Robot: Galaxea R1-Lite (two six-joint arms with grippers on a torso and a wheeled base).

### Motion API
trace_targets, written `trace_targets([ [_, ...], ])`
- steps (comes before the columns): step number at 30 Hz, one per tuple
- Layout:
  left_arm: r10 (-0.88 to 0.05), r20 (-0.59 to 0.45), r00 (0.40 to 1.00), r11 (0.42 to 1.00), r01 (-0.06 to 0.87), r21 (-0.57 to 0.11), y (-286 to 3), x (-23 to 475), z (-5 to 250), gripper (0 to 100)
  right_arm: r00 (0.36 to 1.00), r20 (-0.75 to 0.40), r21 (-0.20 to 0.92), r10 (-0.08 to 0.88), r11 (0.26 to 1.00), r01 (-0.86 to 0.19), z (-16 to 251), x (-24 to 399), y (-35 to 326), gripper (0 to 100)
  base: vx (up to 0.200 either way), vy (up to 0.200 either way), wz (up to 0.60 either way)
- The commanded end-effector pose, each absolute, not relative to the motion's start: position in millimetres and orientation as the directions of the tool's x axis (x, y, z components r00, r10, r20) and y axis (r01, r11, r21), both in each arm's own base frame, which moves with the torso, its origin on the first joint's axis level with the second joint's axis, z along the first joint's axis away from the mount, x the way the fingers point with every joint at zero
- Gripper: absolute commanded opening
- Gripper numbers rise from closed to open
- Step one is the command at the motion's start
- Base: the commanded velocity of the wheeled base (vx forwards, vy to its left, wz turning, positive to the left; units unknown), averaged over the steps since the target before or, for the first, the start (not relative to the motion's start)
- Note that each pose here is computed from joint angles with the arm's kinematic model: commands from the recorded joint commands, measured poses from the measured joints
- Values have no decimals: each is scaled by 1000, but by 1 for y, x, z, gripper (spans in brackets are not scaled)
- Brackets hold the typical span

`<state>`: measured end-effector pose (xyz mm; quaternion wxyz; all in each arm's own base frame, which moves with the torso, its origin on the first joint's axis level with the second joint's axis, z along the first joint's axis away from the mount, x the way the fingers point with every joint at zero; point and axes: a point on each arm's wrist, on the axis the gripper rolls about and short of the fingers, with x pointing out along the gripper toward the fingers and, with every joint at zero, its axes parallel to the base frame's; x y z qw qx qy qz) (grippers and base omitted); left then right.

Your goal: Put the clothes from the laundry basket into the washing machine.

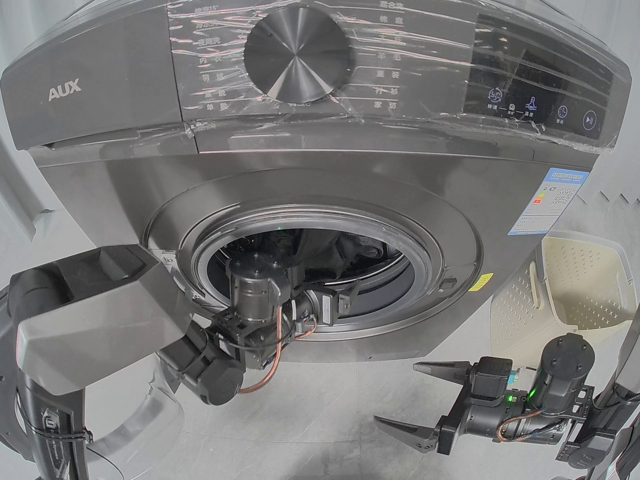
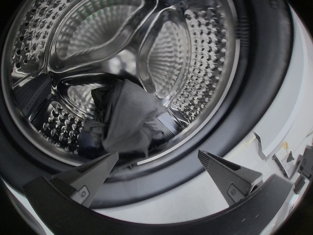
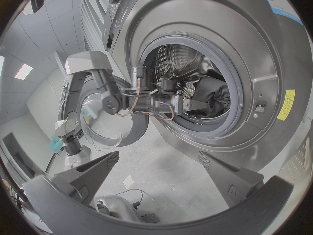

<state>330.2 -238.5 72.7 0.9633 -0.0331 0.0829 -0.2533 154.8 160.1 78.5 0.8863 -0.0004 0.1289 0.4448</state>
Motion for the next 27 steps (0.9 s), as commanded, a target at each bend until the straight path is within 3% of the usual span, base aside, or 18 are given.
trace_targets([
  [1, -590, -128, 797, 807, 581, -102, -238, 267, 83, 100, 559, -242, 118, 793, 596, -795, 78, 146, 156, 100, 0, 0, 0],
  [8, -620, -60, 782, 783, 612, -109, -216, 228, 96, 100, 580, -193, 110, 791, 605, -789, 90, 140, 148, 100, 0, 0, 0],
  [14, -619, 17, 785, 780, 617, -107, -190, 197, 122, 100, 663, -99, 107, 742, 671, -734, 110, 131, 131, 100, 0, 0, 0],
  [19, -602, 53, 797, 790, 604, -105, -156, 164, 139, 100, 758, 46, 104, 650, 752, -651, 137, 128, 105, 100, 0, 0, 0],
  [24, -584, 86, 807, 801, 591, -101, -139, 148, 147, 100, 825, 64, 102, 561, 819, -564, 142, 133, 85, 100, 0, 0, 0],
  [27, -577, 106, 810, 805, 586, -93, -130, 141, 151, 100, 851, 81, 95, 519, 846, -525, 145, 134, 77, 100, -200, 0, 0],
])
